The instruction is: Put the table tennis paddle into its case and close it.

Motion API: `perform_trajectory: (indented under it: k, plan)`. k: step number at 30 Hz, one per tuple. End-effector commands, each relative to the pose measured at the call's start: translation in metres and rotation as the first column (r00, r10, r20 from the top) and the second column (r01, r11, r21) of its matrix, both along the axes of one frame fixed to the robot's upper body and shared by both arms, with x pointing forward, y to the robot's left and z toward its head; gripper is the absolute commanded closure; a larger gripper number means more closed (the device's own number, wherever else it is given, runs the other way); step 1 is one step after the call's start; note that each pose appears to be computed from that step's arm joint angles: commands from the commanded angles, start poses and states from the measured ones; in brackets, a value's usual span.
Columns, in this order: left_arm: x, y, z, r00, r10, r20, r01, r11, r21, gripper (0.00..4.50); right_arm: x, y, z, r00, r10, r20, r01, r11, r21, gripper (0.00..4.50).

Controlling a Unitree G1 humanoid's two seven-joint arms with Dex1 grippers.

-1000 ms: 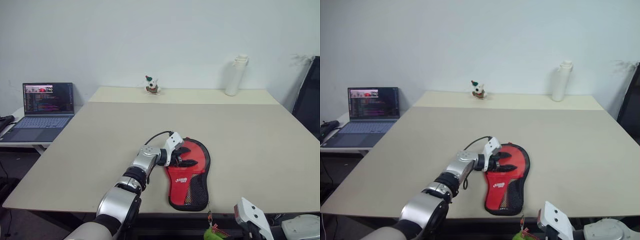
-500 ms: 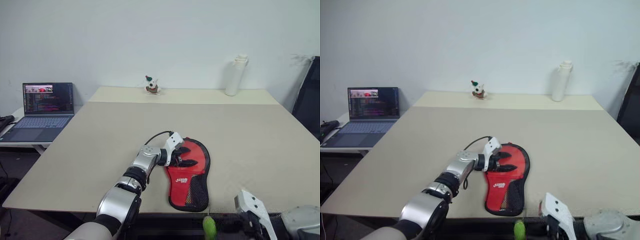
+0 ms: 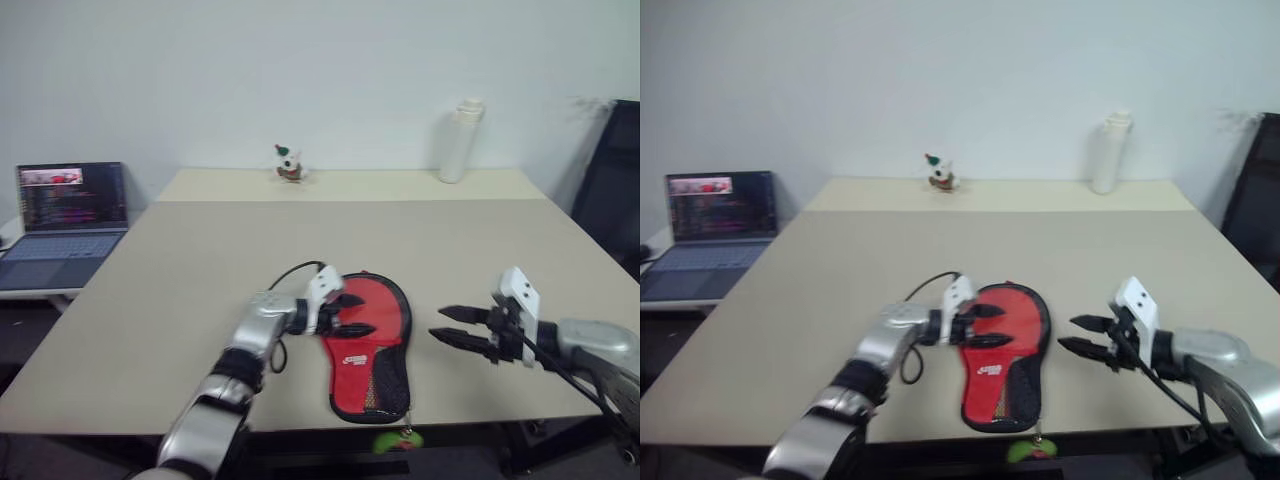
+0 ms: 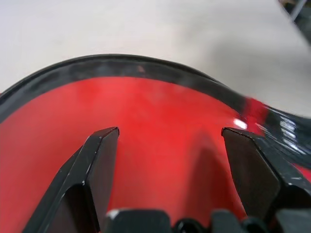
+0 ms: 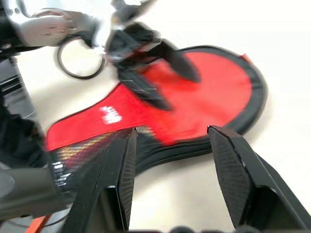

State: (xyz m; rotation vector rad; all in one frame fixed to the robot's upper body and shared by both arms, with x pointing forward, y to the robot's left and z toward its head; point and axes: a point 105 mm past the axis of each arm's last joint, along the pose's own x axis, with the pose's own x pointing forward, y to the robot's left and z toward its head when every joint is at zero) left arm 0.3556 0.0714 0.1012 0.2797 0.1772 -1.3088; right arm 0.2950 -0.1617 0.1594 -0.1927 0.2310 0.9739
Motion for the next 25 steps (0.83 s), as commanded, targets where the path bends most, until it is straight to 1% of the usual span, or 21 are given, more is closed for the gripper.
perform_trajectory:
  k: [1,4,7,11,13,15,18,19,23,25]
  plan:
    - [-0.015,0.017,0.034,0.996,-0.009,0.090,0.012,0.999,-0.034,0.81,0.022,0.001,0.007,0.997,0.038,0.070,-0.038,0.999,0.004,2.02]
    - [-0.023,0.030,0.042,0.993,0.057,0.104,-0.052,0.997,-0.050,0.81,0.038,0.000,0.007,0.994,0.055,0.090,-0.055,0.998,-0.001,2.02]
    - [-0.025,0.040,0.049,0.980,0.160,0.117,-0.151,0.985,-0.079,0.81,0.049,-0.003,0.003,0.993,0.071,0.090,-0.070,0.997,-0.013,2.02]
    - [-0.028,0.047,0.051,0.957,0.257,0.134,-0.245,0.965,-0.096,0.81,0.056,-0.012,-0.002,0.993,0.078,0.084,-0.076,0.997,-0.032,2.02]
    - [-0.032,0.053,0.052,0.947,0.292,0.133,-0.279,0.954,-0.111,0.81,0.057,-0.014,-0.002,0.994,0.076,0.083,-0.073,0.997,-0.039,2.02]
    - [-0.033,0.049,0.053,0.944,0.303,0.134,-0.289,0.951,-0.114,0.81,0.057,-0.023,0.002,0.994,0.067,0.086,-0.063,0.997,-0.044,2.02]
    - [-0.028,0.059,0.053,0.940,0.306,0.151,-0.295,0.951,-0.092,0.81,0.053,-0.027,0.011,0.992,0.055,0.115,-0.047,0.996,-0.071,2.02]
    - [-0.026,0.057,0.053,0.940,0.302,0.158,-0.292,0.953,-0.086,0.81,0.053,-0.030,0.013,0.992,0.048,0.118,-0.039,0.997,-0.072,2.02]
    - [-0.019,0.059,0.049,0.934,0.322,0.156,-0.311,0.946,-0.086,0.81,0.047,-0.035,0.007,0.995,0.025,0.098,-0.017,0.997,-0.079,2.02]
    - [-0.016,0.059,0.052,0.928,0.338,0.154,-0.324,0.940,-0.108,0.81,0.043,-0.035,0.006,0.995,0.033,0.093,-0.023,0.995,-0.100,2.02]
